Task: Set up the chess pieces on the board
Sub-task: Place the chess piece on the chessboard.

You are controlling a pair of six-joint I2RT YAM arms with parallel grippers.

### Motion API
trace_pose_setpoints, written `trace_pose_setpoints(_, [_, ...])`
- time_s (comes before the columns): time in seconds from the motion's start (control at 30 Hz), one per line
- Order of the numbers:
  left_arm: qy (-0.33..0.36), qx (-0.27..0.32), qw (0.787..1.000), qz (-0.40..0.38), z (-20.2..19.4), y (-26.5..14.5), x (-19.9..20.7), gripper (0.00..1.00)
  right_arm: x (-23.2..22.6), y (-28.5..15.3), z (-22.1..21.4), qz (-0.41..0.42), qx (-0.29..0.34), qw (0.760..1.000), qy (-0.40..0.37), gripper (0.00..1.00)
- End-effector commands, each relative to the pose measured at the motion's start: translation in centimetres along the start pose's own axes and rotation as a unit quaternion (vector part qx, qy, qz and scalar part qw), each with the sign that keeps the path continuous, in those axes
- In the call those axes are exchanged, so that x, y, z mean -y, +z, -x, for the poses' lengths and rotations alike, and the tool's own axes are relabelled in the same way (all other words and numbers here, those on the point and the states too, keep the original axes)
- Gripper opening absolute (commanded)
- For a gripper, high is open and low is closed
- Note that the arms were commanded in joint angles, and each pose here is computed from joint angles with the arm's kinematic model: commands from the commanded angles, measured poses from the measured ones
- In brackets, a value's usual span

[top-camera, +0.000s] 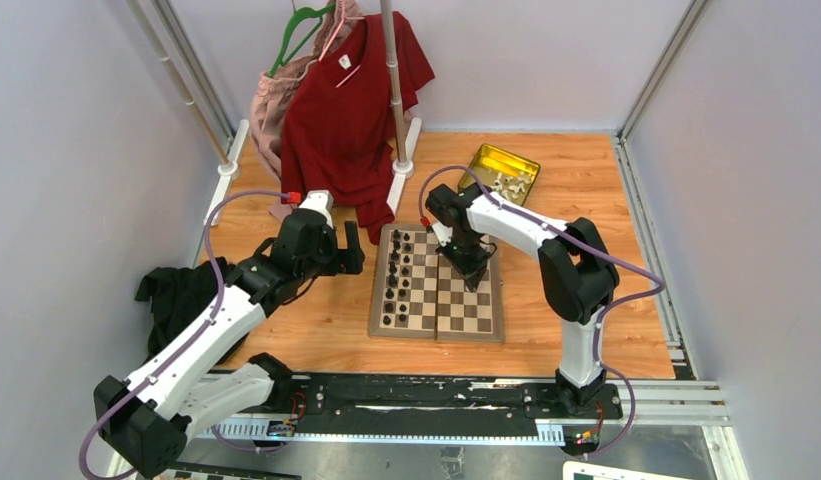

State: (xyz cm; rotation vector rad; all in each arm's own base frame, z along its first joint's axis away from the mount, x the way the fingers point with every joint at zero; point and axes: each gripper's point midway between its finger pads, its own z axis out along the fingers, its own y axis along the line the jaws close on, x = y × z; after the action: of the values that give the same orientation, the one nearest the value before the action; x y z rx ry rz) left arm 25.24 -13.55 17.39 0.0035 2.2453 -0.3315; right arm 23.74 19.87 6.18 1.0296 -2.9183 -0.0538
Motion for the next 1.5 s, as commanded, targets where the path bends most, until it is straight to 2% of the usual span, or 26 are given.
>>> trace_pose_setpoints(0.0, [0.009,0.006,1.0,-0.006,0.3,0.4,0.3,1.0,0.9,-0.6,0.0,-0.011,-0.006,1.0,0.018,0.0])
trace_pose_setpoints(1.03, [0.017,0.008,1.0,-0.01,0.4,1.1,0.7,1.0,1.4,-0.5,-0.8,-0.006,-0.056,0.998,0.022,0.01])
trace_pose_setpoints(1.17, [0.019,0.006,1.0,-0.008,0.4,1.1,0.6,1.0,1.2,-0.3,-0.6,-0.002,-0.058,0.998,0.021,0.05])
trace_pose_setpoints(1.47, [0.017,0.002,1.0,-0.009,0.1,1.4,0.6,1.0,1.1,-0.2,-0.7,0.002,-0.056,0.998,0.017,0.2])
